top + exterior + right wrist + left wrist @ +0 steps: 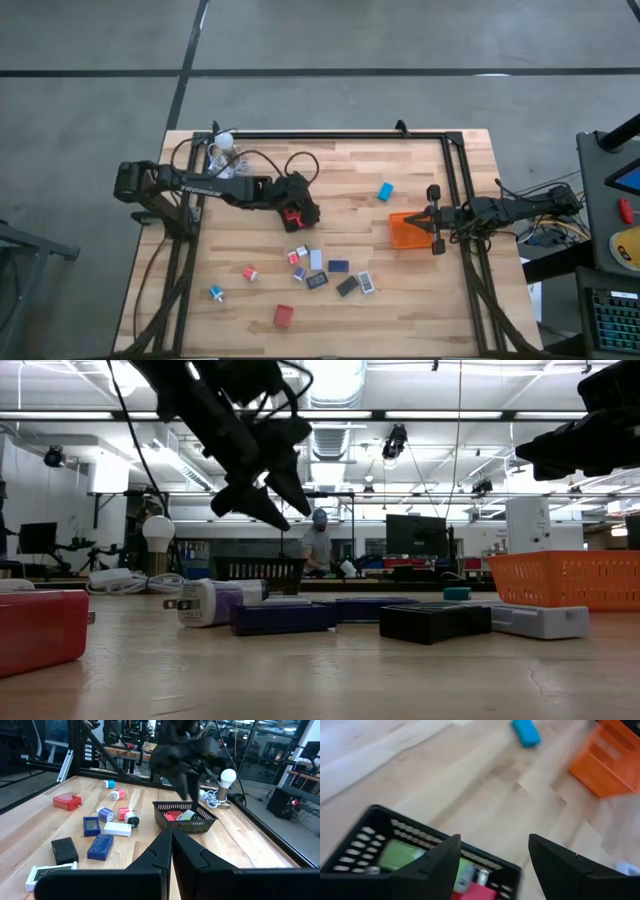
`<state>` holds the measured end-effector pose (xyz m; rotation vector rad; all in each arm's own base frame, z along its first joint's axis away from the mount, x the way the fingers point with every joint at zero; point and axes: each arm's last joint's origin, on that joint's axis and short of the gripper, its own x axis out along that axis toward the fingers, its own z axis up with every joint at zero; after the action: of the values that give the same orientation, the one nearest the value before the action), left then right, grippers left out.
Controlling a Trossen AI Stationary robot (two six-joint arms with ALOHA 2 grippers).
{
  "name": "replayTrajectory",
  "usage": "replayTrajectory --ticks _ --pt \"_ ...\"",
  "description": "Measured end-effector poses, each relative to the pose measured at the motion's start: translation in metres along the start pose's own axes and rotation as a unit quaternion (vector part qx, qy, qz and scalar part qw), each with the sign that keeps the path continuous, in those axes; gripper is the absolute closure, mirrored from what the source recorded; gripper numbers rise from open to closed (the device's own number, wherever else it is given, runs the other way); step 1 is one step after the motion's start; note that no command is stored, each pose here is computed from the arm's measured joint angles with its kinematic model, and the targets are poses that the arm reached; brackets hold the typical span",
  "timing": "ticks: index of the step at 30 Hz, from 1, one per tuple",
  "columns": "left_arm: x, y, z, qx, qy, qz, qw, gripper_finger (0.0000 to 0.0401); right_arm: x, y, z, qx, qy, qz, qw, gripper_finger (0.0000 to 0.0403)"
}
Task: Pick & Place Office items
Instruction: Put the left pink charger adapter in the black bin
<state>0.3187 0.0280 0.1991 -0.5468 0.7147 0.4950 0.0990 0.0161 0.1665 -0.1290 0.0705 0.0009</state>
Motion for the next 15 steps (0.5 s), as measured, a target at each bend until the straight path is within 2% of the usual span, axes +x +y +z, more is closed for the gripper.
replayTrajectory --ticks 7,11,15 --pt "-0.043 -0.033 -0.02 0.083 -0.013 -0.03 0.996 0.0162 0.0 0.0 0.0 0.0 0.0 0.001 1.0 0.0394" --pt "-0.069 -0.04 -0.031 0.095 -0.01 -0.028 0.995 0.0163 0.0 0.0 0.0 0.0 0.0 0.001 1.0 0.0394" --pt "-0.083 -0.043 -0.046 0.108 0.0 -0.018 0.994 0.0163 0.0 0.0 0.0 0.0 0.0 0.0 1.0 0.0394"
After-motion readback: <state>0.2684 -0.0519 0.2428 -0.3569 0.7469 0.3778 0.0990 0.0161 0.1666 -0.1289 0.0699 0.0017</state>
